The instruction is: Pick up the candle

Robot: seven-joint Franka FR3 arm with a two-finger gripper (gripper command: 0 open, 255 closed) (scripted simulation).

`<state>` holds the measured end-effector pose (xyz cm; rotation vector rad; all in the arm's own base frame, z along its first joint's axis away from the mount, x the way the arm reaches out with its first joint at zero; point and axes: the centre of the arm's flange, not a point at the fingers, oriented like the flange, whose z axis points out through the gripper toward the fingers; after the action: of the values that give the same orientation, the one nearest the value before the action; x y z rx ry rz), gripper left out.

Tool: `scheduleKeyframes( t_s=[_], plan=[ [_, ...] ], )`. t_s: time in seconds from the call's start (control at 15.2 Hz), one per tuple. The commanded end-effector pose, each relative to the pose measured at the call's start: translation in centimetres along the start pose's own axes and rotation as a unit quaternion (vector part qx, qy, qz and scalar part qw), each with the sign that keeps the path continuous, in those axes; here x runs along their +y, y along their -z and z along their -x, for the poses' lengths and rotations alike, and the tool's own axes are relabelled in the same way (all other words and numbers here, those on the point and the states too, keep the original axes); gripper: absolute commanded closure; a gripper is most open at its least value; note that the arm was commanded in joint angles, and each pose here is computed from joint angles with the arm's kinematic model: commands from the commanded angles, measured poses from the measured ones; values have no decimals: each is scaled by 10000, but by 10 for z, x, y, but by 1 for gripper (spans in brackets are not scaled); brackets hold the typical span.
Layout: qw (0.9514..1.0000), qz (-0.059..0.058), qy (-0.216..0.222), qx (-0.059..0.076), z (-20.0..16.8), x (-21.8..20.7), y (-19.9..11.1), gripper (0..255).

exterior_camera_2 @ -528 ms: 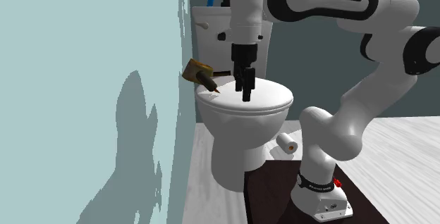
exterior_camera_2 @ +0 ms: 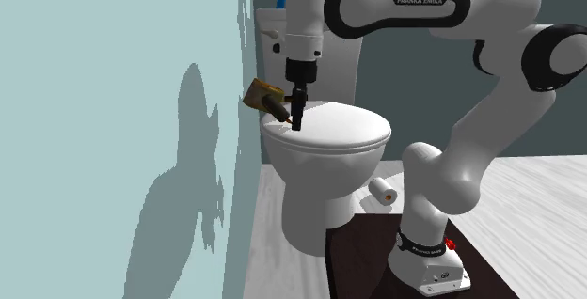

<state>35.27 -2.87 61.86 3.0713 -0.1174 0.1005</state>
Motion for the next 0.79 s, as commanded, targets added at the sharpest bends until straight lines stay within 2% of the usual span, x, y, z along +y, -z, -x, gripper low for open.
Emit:
scheduleKeyframes(
  t_s=[0.0,0.13,0.33,0.53,0.73],
  plan=[
    [9991,75,-403,117,-17,14,-1,0],
    [9965,148,-794,225,-32,31,-3,0],
    [9894,256,-1378,387,-52,58,-4,0],
    [9785,364,-1956,547,-69,87,-4,0],
    [9638,470,-2528,705,-82,117,-3,0]
  ],
)
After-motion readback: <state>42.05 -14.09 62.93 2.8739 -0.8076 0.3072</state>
